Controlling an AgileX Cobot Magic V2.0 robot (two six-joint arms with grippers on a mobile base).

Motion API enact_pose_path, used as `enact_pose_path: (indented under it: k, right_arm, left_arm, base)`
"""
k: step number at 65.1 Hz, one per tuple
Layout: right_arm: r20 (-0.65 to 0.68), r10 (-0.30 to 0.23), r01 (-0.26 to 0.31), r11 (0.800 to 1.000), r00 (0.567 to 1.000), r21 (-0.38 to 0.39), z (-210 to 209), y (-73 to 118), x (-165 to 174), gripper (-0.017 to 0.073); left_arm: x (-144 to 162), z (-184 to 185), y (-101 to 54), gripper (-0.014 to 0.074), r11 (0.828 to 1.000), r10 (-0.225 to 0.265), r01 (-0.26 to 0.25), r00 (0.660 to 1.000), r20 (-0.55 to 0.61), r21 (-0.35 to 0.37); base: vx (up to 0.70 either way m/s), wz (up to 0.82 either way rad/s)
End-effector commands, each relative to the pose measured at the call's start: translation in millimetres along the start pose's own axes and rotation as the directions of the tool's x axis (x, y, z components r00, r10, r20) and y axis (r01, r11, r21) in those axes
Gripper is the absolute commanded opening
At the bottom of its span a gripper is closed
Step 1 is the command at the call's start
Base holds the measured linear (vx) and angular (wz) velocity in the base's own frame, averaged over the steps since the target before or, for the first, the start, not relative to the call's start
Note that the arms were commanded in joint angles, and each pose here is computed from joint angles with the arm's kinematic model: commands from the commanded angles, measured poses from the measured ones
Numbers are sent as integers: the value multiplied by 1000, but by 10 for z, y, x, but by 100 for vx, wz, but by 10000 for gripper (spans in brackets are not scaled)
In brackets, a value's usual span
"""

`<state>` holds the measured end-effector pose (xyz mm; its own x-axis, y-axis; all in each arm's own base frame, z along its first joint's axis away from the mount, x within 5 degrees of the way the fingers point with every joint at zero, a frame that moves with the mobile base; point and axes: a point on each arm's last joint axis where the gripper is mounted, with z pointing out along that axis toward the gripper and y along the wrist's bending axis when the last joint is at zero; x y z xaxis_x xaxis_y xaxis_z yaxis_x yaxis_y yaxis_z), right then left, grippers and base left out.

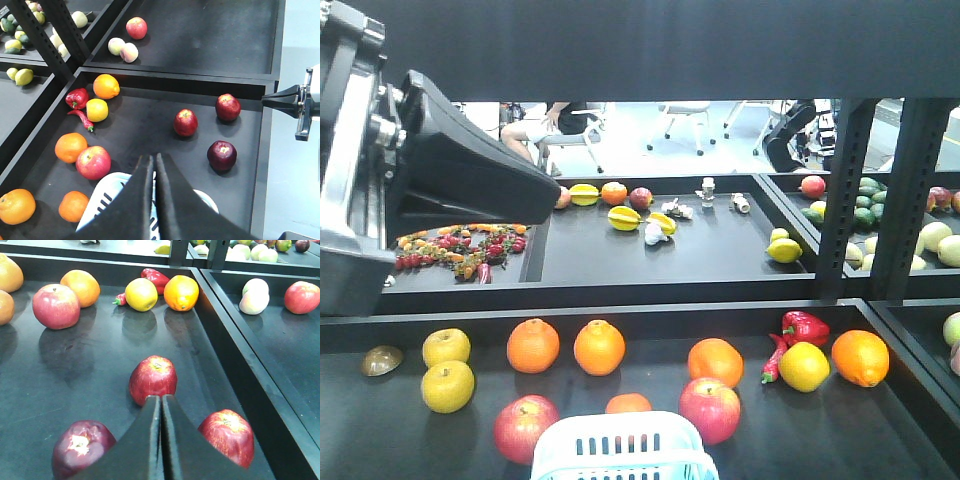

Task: Pick three apples into basket with both arms

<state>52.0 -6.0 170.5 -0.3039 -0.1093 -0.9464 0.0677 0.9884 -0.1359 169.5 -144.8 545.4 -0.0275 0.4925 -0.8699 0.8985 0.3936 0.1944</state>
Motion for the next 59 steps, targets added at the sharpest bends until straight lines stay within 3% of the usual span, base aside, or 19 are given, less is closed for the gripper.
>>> enact_pose_path:
  k: [1,8,11,13,17,18,21,24,28,31,36,41,45,49,59]
  right_arm:
    - [69,-7,6,1000,998,12,-3,-12,-72,-5]
    - [78,-119,116,992,990,40,-5,-29,-83,-5]
    - [132,-123,118,992,984,50,-10,-31,-134,-5]
    - [205,-84,75,996,975,50,-22,-31,-198,-5]
    - [355,70,-81,997,932,17,-60,-41,-329,-5]
    - [409,129,-141,990,903,-1,-81,-52,-378,-5]
    - [525,206,-225,974,826,-29,-137,-87,-479,-5]
    - [639,171,-217,976,750,-7,-210,-122,-577,-5]
    - [690,84,-159,986,719,46,-280,-138,-680,-5]
    - [628,65,-125,991,776,52,-285,-133,-747,-5]
    - [412,85,-94,996,907,2,-302,-111,-892,-5]
    - [211,110,-102,994,971,-45,-298,-110,-1108,-5]
    - [85,135,-128,989,987,-77,-315,-118,-1330,-5]
    - [-19,121,-123,988,992,-94,-291,-132,-1533,-5]
    - [-235,-18,-15,991,972,-137,-161,-197,-2044,-5]
  left_arm:
    - [-101,-136,-66,-8,1000,2,-1,997,82,-6]
    - [-101,-136,-66,-8,1000,2,-1,997,82,-6]
    - [-101,-136,-66,-8,1000,2,-1,997,82,-6]
    - [-101,-136,-66,-8,1000,2,-1,997,82,-6]
    - [-101,-136,-66,-8,1000,2,-1,997,82,-6]
    - [-101,-136,-66,-8,1000,2,-1,997,82,-6]
    - [-101,-136,-66,-8,1000,2,-1,997,82,-6]
    - [-101,-136,-66,-8,1000,2,-1,997,82,-6]
    - [-101,-136,-66,-8,1000,2,-1,997,82,-6]
    - [-101,-136,-66,-8,1000,2,-1,997,82,-6]
    - [-101,-136,-66,-8,1000,2,-1,997,82,-6]
    - [-101,-136,-65,-8,1000,2,-1,997,82,-6]
    - [-101,-136,-65,-8,1000,2,-1,997,82,-6]
    - [-101,-136,-65,-8,1000,2,-1,997,82,-6]
    - [-101,-136,-65,-8,1000,2,-1,997,82,-6]
  base:
    - [0,0]
    - [0,0]
    - [0,0]
    - [0,0]
    - [0,0]
    - [0,0]
    - [0,0]
    - [0,0]
    - [0,0]
    - [0,0]
    - [0,0]
    - [0,0]
    - [0,0]
    - [0,0]
    - [0,0]
